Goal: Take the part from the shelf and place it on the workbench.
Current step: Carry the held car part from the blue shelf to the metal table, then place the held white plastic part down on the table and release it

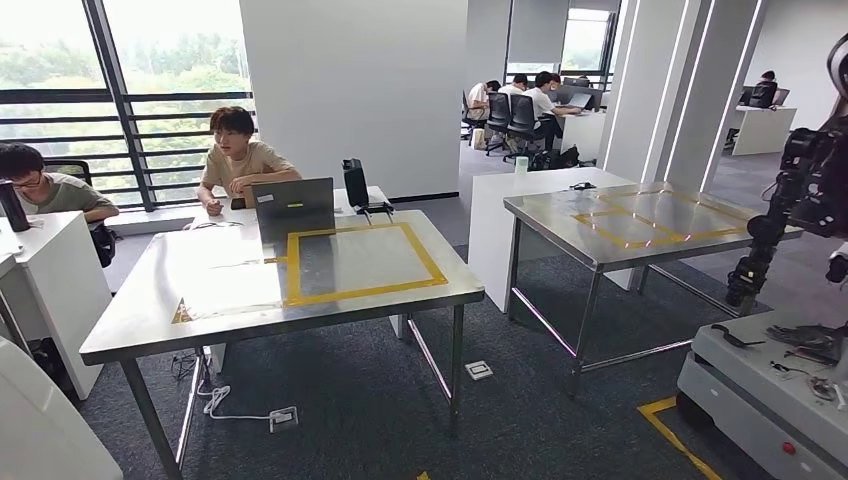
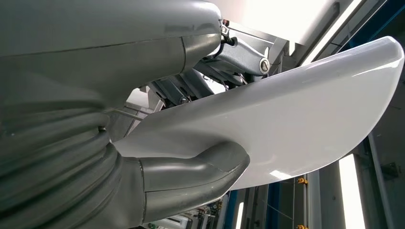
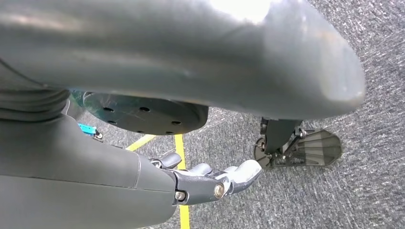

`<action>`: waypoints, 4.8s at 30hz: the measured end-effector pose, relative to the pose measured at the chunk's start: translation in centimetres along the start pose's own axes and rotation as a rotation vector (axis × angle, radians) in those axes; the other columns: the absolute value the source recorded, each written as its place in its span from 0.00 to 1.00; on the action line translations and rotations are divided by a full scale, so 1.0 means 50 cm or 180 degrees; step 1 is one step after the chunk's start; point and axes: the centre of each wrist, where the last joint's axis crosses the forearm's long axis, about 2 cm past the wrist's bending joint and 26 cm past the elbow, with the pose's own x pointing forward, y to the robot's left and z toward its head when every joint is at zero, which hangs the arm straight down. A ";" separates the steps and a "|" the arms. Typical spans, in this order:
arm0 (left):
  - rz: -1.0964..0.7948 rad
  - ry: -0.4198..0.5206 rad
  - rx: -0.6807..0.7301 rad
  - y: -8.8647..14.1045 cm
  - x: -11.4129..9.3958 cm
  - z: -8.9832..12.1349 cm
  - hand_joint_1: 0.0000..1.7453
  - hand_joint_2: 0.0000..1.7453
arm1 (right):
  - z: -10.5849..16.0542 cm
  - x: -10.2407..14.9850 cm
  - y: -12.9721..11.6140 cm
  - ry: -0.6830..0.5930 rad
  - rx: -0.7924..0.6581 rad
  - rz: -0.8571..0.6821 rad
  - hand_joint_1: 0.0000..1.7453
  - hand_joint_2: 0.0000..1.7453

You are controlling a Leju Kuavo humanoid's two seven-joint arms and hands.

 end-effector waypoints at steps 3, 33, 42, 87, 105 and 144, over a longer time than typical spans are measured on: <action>-0.0029 -0.0018 -0.0020 0.000 0.008 -0.004 1.00 1.00 | 0.000 0.000 0.004 -0.0008 0.0012 0.0000 0.00 0.00; -0.0110 -0.0101 -0.0015 -0.013 0.009 0.016 1.00 1.00 | -0.001 -0.003 0.018 -0.0003 0.0060 -0.0003 0.00 0.00; -0.0077 -0.0113 0.0001 -0.016 -0.003 0.019 1.00 1.00 | -0.001 -0.007 0.017 0.0010 0.0052 -0.0005 0.00 0.00; -0.0151 -0.0018 0.0118 -0.009 0.022 0.047 1.00 1.00 | 0.000 -0.012 0.008 0.0112 0.0025 -0.0047 0.00 0.00; -0.0145 0.0015 0.0147 -0.006 0.041 0.057 1.00 1.00 | 0.000 -0.018 0.011 0.0142 0.0013 -0.0080 0.00 0.00; -0.0158 -0.0004 0.0160 0.016 0.027 0.047 1.00 1.00 | 0.000 -0.003 0.009 0.0156 -0.0002 -0.0089 0.00 0.00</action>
